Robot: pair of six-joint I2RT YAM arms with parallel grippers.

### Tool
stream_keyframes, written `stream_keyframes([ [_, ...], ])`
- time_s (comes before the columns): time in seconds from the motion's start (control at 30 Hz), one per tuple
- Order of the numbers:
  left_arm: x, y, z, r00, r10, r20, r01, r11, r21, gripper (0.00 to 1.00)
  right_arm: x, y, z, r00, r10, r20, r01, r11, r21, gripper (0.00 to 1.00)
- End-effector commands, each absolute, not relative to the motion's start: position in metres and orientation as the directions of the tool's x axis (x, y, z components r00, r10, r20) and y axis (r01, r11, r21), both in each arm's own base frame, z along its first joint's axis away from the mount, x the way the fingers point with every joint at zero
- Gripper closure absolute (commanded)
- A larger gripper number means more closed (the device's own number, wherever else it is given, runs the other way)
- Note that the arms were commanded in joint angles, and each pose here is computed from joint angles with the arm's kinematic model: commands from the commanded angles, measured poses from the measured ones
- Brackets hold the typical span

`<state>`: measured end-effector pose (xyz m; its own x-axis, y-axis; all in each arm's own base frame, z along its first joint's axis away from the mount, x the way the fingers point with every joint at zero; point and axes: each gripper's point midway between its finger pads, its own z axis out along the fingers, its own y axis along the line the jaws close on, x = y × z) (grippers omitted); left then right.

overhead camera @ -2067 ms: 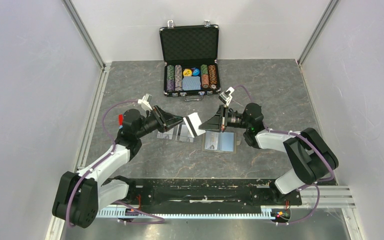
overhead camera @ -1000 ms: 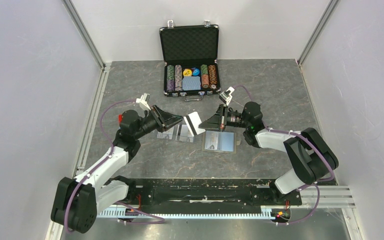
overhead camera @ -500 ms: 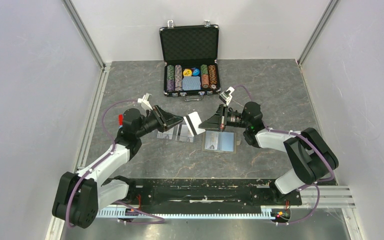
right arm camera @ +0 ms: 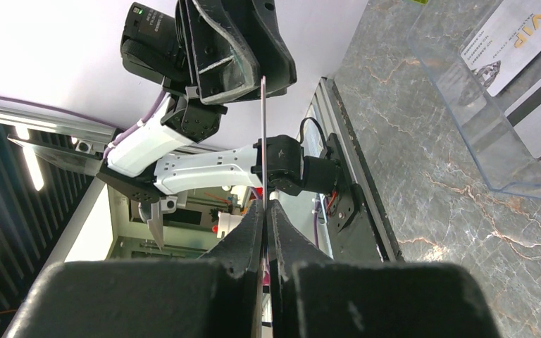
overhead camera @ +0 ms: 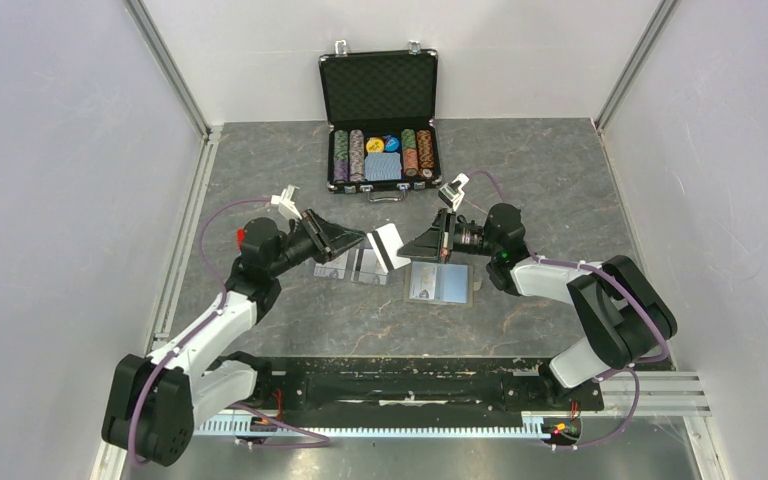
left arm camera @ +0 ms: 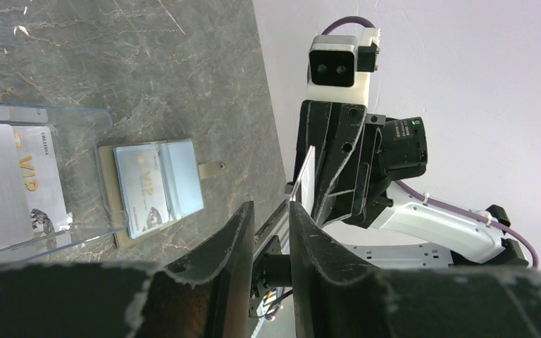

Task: Put the credit cards into the card holder
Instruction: Place the credit card in the storage box.

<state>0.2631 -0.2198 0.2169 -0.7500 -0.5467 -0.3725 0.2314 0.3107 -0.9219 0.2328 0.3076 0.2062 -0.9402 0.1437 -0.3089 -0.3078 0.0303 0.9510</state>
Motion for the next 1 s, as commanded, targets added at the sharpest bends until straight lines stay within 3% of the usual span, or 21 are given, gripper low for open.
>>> stream_keyframes([
  [0.0, 0.269, -0.224, 0.235, -0.736, -0.52, -0.434, 0.312, 0.308, -0.899, 0.69, 0.238, 0.308, 0.219, -0.918, 0.155, -0.366, -0.369, 0.01, 0.929, 1.0],
  [0.57, 0.271, -0.229, 0.224, -0.759, -0.486, -0.433, 0.296, 0.335, -0.895, 0.71, 0.237, 0.308, 0.218, -0.918, 0.152, -0.365, -0.368, 0.01, 0.93, 1.0],
  [0.97, 0.271, -0.253, 0.225, -0.793, -0.425, -0.437, 0.323, 0.315, -0.893, 0.67, 0.233, 0.308, 0.213, -0.924, 0.138, -0.357, -0.359, 0.011, 0.933, 1.0],
])
